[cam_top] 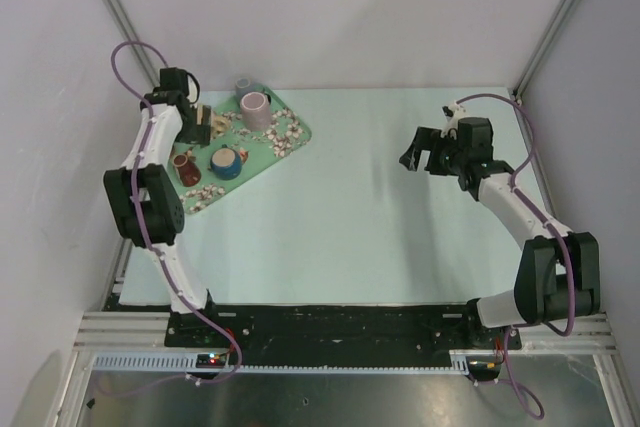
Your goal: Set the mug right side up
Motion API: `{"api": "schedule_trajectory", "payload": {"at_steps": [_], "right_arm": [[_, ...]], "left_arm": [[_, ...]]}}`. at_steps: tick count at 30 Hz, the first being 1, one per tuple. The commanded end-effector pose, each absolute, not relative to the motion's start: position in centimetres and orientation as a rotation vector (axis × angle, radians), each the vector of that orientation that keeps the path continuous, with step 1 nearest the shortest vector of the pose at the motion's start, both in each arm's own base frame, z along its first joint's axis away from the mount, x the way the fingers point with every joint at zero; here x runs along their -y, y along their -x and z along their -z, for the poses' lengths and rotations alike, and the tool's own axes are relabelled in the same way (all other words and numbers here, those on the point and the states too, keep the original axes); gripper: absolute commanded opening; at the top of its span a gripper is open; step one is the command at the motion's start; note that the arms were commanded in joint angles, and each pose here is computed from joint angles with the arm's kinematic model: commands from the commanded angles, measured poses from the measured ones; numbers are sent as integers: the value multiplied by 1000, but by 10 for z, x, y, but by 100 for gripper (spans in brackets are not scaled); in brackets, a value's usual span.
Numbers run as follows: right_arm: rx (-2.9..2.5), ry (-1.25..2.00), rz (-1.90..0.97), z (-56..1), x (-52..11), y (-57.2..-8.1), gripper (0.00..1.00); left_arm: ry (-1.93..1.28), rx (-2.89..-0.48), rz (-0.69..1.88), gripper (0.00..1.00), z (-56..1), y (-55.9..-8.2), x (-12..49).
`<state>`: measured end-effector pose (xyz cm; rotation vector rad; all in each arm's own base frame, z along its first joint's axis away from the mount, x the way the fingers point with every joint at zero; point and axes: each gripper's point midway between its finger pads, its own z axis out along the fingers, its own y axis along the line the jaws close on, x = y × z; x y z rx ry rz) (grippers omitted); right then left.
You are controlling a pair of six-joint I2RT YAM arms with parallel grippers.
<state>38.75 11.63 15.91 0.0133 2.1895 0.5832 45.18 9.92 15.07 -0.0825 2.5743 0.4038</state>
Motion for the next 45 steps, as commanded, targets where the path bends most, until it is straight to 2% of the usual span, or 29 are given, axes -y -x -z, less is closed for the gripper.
{"api": "schedule_trajectory", "payload": {"at_steps": [1, 3, 9, 21, 26, 32, 36, 38, 41, 42, 45], "right_arm": [[-2195, 16, -547, -167, -119, -393, 100], [-2205, 17, -540, -164, -121, -392, 100], [-2233, 14, -502, -157, -123, -389, 100], [-2247, 3, -450, -157, -126, -383, 100], [-2244, 5, -457, -158, -128, -383, 100], [-2237, 17, -444, -161, -126, -381, 100], [-2226, 21, -444, -163, -126, -383, 100], [-2218, 18, -445, -165, -126, -384, 100], [-2211, 13, -438, -168, -125, -383, 100], [-2210, 12, -433, -169, -124, -383, 100], [-2202, 8, -434, -173, -124, -382, 100]], "left_arm": [[182, -2624, -501, 100, -135, -447, -131], [165, -2654, -485, 98, -123, -448, -133], [145, -2718, -327, 84, -93, -450, -115], [187, -2782, -221, 78, -65, -442, -109], [192, -2782, -219, 68, -62, -445, -113], [183, -2810, -263, 71, -58, -431, -116], [164, -2814, -273, 67, -56, -431, -118], [158, -2808, -260, 59, -56, -435, -117], [153, -2791, -254, 25, -62, -440, -117], [149, -2786, -254, 17, -64, -441, -117], [138, -2763, -264, 5, -76, -440, -118]]}}
